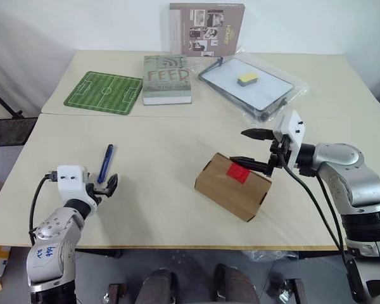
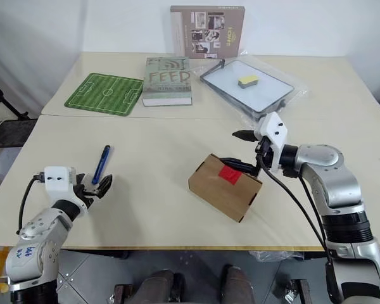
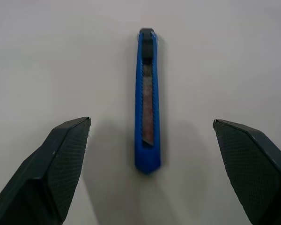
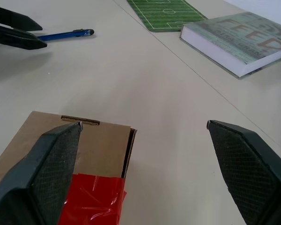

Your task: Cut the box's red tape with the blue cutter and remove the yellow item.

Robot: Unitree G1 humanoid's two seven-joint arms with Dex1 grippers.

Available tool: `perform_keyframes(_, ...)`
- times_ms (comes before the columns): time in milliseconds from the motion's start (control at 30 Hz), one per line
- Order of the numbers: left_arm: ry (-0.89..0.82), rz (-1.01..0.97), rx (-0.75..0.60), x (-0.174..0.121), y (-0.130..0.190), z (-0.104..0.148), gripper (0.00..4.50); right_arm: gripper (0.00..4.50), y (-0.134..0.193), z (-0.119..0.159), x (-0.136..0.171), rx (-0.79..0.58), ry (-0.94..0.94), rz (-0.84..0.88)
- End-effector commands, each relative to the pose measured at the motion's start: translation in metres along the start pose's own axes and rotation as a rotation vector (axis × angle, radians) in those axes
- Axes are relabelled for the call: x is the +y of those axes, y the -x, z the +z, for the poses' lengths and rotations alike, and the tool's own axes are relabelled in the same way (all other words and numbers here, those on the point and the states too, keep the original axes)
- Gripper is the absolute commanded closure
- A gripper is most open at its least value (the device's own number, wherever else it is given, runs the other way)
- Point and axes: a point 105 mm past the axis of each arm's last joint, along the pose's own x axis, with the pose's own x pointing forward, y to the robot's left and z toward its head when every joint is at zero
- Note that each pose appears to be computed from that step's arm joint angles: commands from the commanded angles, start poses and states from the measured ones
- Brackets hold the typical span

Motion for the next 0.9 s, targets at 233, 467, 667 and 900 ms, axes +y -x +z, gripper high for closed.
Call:
perform_keyframes(233, 0.012, -0.020, 0.067, 0.000, -0.007, -0.018, 0.45, 0.00, 0.008, 0.010, 0.000, -0.017, 0.032, -0.020)
perform_keyframes(467, 0.003, -0.061, 0.115, -0.005, -0.009, -0.026, 1.52, 0.00, 0.008, 0.009, 0.002, -0.017, 0.031, -0.020)
perform_keyframes(667, 0.017, -0.073, 0.151, -0.007, -0.011, -0.031, 2.04, 0.00, 0.008, 0.008, 0.001, -0.018, 0.033, -0.024)
perform_keyframes(900, -0.002, -0.076, 0.191, -0.006, -0.013, -0.035, 3.19, 0.00, 0.009, 0.008, 0.001, -0.018, 0.032, -0.029)
